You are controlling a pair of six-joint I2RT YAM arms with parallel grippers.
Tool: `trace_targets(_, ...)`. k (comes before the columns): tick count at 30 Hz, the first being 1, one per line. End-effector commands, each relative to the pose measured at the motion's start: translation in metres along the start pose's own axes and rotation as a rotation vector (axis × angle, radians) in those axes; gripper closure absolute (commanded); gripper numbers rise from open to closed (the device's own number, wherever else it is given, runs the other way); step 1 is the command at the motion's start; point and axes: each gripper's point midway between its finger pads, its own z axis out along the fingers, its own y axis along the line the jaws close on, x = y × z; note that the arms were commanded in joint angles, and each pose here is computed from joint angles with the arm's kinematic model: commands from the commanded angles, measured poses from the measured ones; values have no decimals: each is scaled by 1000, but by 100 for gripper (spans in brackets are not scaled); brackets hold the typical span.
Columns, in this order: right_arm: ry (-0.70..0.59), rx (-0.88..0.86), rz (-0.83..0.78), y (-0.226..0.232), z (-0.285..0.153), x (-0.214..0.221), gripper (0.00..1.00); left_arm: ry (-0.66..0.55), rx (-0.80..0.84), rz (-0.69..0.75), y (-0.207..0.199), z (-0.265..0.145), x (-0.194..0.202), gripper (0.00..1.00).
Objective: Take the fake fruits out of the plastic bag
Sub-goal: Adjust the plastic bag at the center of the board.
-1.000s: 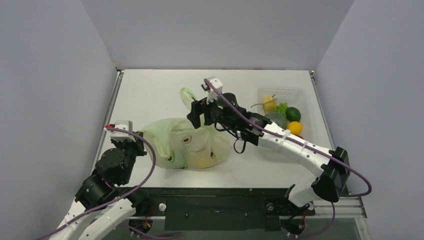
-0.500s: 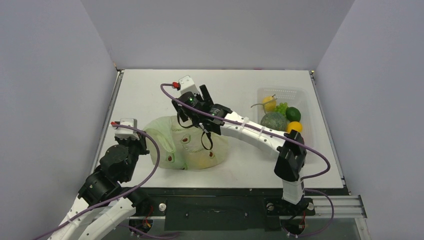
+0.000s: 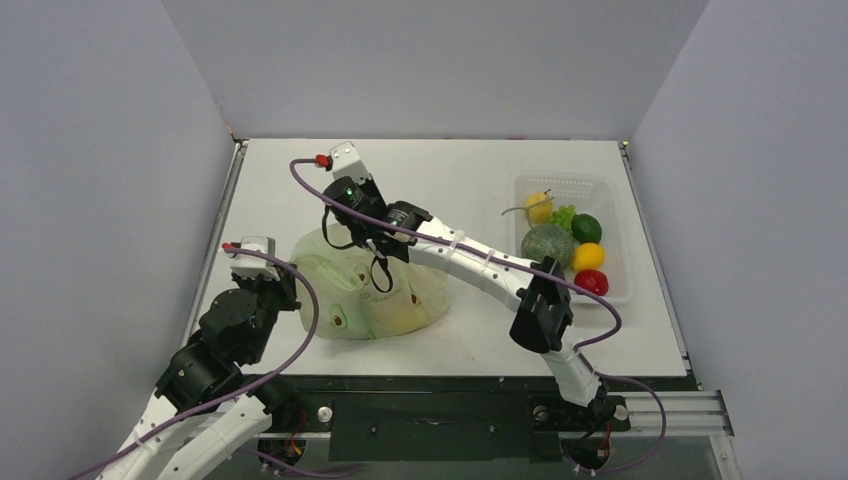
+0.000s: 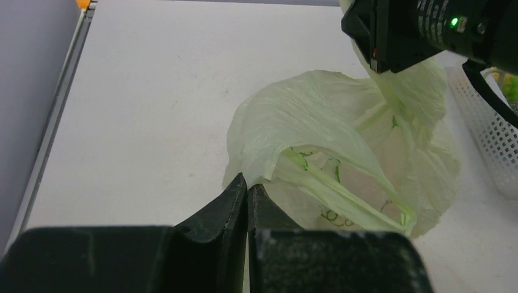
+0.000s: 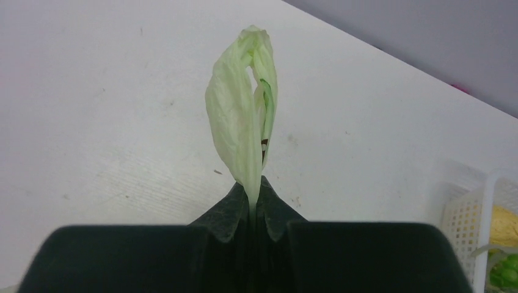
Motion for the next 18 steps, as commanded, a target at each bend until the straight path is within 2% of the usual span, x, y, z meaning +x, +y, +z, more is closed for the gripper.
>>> trace_targets(1,-203,-86,198,-17,-21,-87,100,37,50,-186,-8,-25,-26,100)
trace_targets(3,-247,-226,298,-9,-23,-108,100,101,83,-308,-13,-43,-25,100)
trace_targets(6,-278,-416,542,-7,-18,-134,100,157,172,-536,-26,-68,-19,100)
trace_targets(7,-307,-512,611,-9,-15,-146,100,144,192,-591,-23,-78,-15,100)
trace_targets(8,-299,-560,743,-18,-8,-151,100,143,205,-685,-24,-83,-15,100)
trace_targets(9,-317,-684,851,-10,-14,-164,100,111,233,-744,-20,-92,-16,100)
trace_targets(11,-327,-806,971,-13,-15,-179,100,49,297,-865,-17,-108,-25,100)
trace_targets(14,-327,-889,1052,-18,-17,-188,100,-30,344,-980,-4,-127,-36,100)
trace_targets(18,-277,-936,1102,-20,-21,-172,100,-70,375,-1007,6,-141,-38,100)
